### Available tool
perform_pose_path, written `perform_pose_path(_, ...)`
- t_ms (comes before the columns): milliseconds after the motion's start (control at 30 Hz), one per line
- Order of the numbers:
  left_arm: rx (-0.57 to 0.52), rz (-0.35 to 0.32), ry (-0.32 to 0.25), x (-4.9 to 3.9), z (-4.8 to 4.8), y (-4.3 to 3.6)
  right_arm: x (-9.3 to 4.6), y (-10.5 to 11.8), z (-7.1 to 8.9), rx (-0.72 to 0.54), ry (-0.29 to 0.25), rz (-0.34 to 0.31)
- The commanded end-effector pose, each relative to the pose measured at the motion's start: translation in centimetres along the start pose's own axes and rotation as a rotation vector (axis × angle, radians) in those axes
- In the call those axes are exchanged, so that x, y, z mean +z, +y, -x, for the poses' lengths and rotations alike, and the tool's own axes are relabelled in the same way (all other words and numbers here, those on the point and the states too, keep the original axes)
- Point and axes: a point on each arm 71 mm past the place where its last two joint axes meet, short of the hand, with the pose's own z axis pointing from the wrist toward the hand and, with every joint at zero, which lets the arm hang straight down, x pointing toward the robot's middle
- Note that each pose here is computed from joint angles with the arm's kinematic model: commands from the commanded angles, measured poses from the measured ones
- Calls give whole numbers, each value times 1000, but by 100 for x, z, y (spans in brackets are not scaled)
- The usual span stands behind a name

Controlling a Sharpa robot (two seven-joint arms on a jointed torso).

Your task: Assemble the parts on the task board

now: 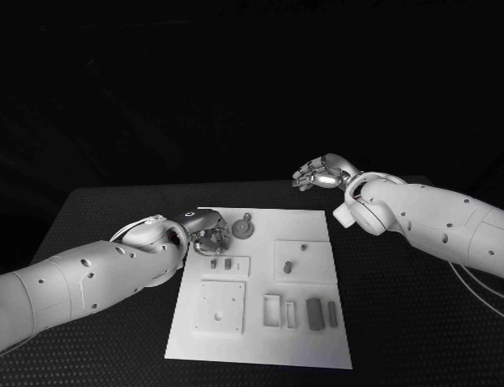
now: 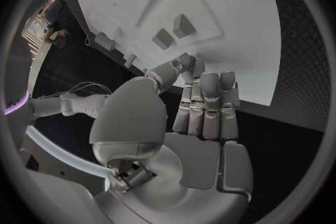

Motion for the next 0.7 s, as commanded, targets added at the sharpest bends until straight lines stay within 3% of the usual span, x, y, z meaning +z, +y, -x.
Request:
perform_pose_path(33,3,-14,13,8,-44,-20,0,13,-12,2,12,12)
perform_pose_path(333,3,-21,29,15,-112,-45,1,13,-12,2,13,12)
perform_pose_path(700,2,-5,42,14,-127,-27,-1,11,-9,1,12,12)
